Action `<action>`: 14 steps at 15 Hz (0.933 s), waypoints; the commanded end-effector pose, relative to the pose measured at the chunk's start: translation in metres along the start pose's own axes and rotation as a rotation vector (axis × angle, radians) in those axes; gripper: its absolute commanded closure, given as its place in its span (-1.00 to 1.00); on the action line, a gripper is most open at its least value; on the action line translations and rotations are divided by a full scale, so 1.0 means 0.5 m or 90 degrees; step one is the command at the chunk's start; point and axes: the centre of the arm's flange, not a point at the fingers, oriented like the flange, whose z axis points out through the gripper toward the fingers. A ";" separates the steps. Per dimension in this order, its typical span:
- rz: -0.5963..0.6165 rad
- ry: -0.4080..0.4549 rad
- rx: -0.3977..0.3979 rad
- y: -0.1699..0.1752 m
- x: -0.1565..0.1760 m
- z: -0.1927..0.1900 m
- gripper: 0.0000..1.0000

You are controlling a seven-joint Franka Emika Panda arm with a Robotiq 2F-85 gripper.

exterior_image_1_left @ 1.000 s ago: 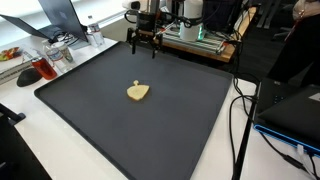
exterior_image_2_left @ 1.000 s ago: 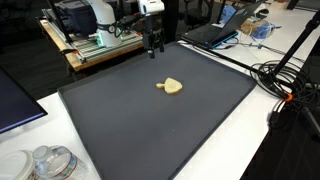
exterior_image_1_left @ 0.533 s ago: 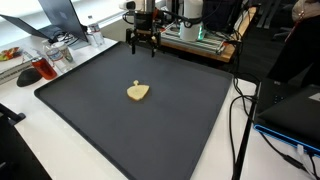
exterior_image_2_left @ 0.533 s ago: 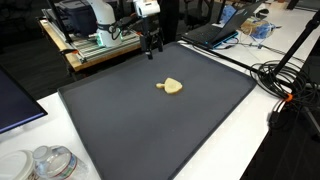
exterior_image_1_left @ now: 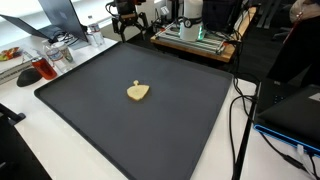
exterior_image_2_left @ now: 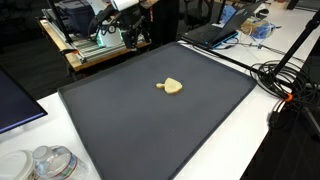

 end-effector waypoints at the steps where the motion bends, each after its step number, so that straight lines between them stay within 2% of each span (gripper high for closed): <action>1: 0.004 -0.003 0.057 0.119 -0.033 -0.040 -1.00; 4: 0.017 -0.004 0.087 0.183 -0.034 -0.053 -1.00; 8: 0.033 -0.024 0.120 0.250 0.016 -0.035 -1.00; 14: 0.041 -0.092 0.153 0.328 0.095 0.031 -1.00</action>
